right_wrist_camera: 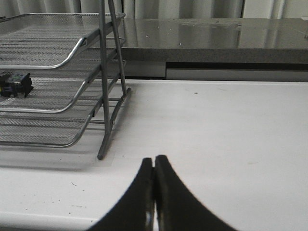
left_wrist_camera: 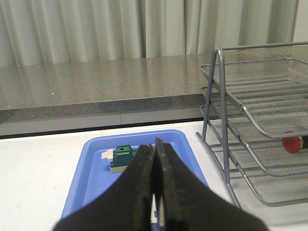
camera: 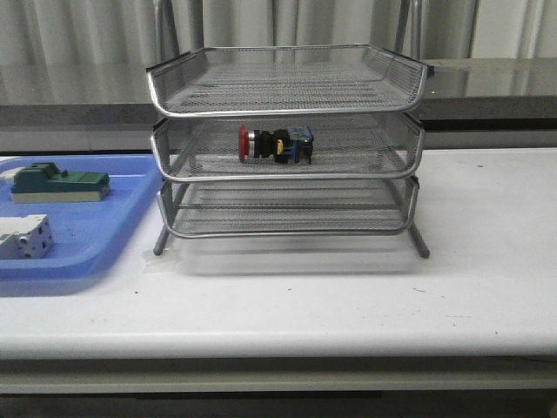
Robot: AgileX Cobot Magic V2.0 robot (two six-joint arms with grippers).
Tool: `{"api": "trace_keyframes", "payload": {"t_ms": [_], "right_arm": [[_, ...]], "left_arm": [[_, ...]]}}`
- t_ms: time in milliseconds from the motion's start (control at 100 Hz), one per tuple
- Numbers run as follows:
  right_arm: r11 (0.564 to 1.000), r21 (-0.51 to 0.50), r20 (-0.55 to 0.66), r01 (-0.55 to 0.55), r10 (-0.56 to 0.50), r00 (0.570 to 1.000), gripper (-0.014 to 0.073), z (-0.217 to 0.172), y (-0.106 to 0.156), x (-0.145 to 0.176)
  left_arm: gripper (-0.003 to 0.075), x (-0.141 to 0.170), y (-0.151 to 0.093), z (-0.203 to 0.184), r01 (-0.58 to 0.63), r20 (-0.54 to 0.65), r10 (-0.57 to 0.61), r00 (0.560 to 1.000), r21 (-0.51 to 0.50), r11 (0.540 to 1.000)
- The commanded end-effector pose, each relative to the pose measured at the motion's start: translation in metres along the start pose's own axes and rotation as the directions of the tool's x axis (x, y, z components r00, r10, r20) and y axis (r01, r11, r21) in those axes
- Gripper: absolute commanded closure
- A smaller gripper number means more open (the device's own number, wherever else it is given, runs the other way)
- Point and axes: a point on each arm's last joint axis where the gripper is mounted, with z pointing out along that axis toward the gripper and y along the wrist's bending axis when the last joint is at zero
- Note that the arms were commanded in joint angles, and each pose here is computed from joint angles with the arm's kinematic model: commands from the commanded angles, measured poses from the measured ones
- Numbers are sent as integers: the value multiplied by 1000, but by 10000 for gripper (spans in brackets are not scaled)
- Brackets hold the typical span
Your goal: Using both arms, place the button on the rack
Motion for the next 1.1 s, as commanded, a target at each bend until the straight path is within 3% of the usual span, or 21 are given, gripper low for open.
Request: {"api": "trace_keyframes", "payload": {"t_ms": [0,800,1090], "right_arm": [[1000,-1,104,10,-10,995,652,-2,0,-8],[1000,-1,104,10,-10,995,652,-2,0,-8],[1000,-1,104,10,-10,995,652,-2,0,-8]], "left_arm": [[741,-14,3,-1,30,75,-27,997,-31,999],[741,-14,3,-1,30,75,-27,997,-31,999],[741,-10,7,-1,-30,40,33,999,-76,997]]}}
